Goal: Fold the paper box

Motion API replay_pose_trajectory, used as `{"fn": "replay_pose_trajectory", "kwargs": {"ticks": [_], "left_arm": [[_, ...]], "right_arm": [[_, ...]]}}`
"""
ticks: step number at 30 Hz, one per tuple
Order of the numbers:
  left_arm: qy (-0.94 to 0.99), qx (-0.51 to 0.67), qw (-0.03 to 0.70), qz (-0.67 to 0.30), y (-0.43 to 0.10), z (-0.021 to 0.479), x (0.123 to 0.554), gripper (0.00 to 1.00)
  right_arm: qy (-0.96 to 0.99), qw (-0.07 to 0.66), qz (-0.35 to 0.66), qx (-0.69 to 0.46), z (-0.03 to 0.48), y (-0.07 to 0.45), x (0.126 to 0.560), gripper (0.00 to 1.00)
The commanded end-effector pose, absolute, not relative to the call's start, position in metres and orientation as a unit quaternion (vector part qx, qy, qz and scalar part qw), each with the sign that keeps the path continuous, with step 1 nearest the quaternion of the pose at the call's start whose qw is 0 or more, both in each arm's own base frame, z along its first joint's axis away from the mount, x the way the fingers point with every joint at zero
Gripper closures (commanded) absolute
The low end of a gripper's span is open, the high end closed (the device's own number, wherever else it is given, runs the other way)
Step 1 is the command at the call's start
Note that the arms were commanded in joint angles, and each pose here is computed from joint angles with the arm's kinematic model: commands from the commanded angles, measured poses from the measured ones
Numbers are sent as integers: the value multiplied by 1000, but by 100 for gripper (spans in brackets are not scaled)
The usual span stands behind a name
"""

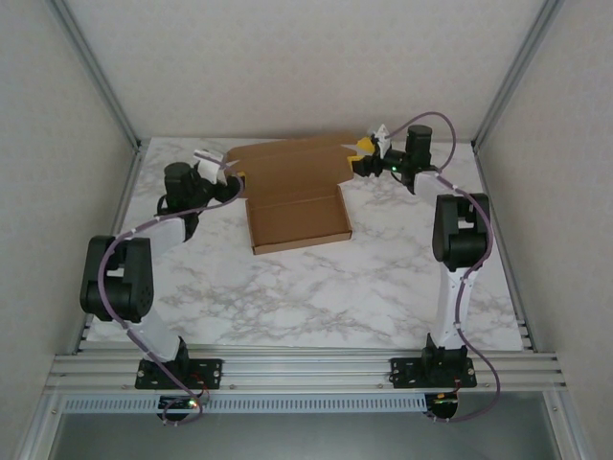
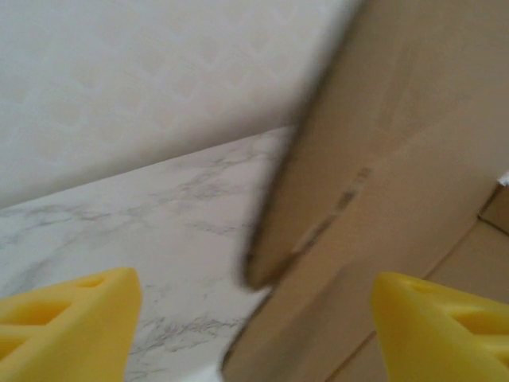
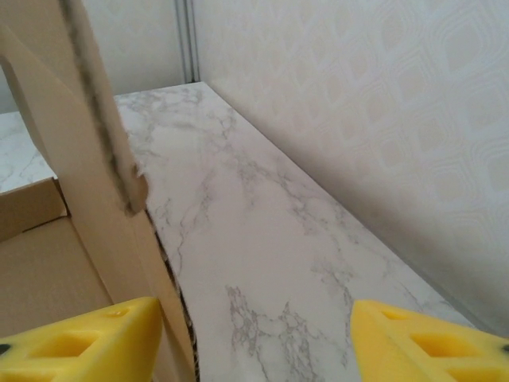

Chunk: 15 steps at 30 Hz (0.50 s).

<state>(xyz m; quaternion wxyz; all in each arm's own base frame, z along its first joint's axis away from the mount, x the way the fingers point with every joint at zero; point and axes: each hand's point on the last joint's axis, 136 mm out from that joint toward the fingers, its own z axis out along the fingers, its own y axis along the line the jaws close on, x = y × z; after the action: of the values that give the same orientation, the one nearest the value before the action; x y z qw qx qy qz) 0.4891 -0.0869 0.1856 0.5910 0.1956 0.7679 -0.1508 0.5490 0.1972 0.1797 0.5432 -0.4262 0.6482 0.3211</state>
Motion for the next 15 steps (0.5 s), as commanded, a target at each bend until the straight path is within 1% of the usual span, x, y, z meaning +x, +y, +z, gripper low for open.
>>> {"fn": "replay_pose_trajectory", "kwargs": {"ticks": [1, 3, 8, 11, 14, 15], "left_arm": [[759, 252, 572, -181, -102, 184, 485, 32], [763, 255, 568, -173, -100, 181, 485, 39], [762, 238, 579, -167, -96, 184, 483, 53], [758, 231, 581, -185, -101, 187, 481, 57], [760, 234, 576, -190, -107, 187, 480, 61], [759, 234, 576, -191, -110, 187, 479, 62]], "right_arm": [[637, 534, 338, -442, 179, 206, 544, 40], [636, 532, 339, -444, 177, 211, 542, 44], [644, 526, 327, -448, 173, 223, 533, 60], [648, 518, 324, -455, 171, 233, 523, 67], [662, 517, 292, -457, 164, 239, 519, 74], [669, 519, 282, -452, 163, 240, 519, 78]]}}
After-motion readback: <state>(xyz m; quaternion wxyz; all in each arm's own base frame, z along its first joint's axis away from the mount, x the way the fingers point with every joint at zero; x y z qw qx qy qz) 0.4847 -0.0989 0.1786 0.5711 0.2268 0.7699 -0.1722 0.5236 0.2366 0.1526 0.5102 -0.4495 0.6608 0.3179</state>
